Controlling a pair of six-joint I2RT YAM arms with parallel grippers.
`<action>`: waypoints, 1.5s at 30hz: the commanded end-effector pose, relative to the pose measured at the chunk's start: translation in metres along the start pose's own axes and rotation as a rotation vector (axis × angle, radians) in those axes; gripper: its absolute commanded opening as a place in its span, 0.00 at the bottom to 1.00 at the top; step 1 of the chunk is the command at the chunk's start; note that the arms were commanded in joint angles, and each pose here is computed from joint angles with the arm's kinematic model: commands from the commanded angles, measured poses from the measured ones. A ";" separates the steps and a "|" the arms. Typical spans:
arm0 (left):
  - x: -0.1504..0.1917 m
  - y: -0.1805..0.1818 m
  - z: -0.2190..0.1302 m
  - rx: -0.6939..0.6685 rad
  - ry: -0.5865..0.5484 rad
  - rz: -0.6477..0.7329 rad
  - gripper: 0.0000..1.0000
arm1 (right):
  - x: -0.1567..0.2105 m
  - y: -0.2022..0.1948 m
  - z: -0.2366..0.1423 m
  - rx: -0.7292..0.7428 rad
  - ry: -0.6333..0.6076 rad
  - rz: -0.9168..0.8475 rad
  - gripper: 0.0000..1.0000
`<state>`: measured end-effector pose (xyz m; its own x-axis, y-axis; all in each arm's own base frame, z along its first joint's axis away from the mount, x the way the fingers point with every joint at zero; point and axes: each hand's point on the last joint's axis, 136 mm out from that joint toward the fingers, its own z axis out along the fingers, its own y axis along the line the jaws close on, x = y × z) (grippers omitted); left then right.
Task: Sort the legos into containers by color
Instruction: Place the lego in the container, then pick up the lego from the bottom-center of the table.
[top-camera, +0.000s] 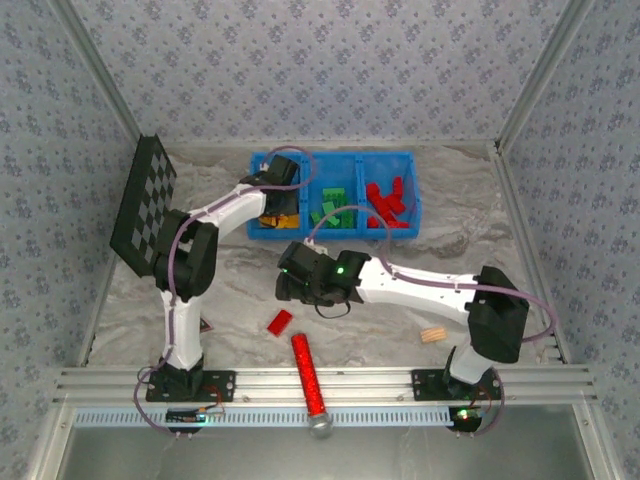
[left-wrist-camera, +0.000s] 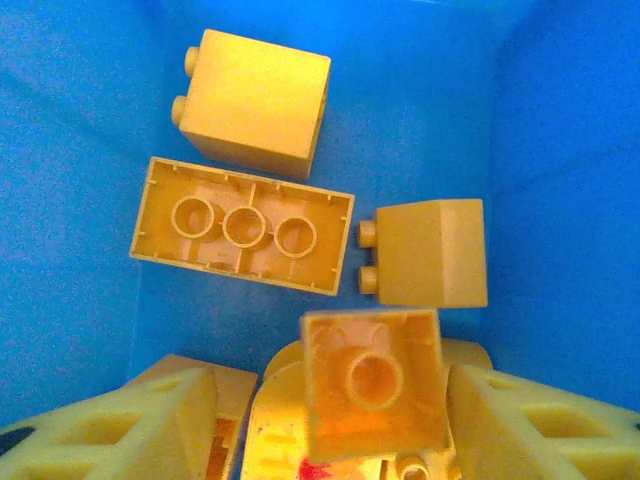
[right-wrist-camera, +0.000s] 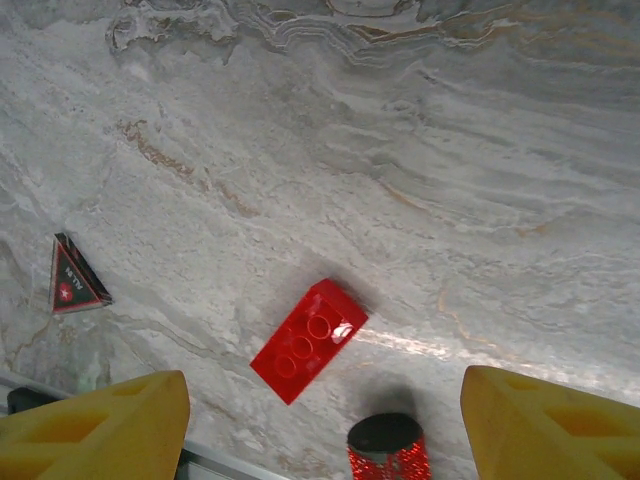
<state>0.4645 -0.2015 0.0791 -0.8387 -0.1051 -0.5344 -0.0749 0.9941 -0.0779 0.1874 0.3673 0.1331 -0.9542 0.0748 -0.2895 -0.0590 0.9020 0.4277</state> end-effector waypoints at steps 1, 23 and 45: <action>-0.013 -0.002 -0.013 0.014 -0.038 -0.001 0.64 | 0.004 0.014 0.007 -0.021 0.023 0.031 0.74; -0.074 0.038 -0.213 0.095 -0.404 -0.064 0.71 | 0.045 0.013 0.059 0.045 0.172 0.113 0.76; -0.042 0.104 -0.271 0.087 -0.480 -0.142 0.75 | 0.056 0.005 0.095 0.154 0.271 0.034 0.68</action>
<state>0.3535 -0.0936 0.3152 -0.4868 -0.2589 -0.8343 -0.1158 0.9658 -0.2321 0.1656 0.4219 0.0455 -0.9976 0.0424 -0.0543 0.0209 0.9371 0.3483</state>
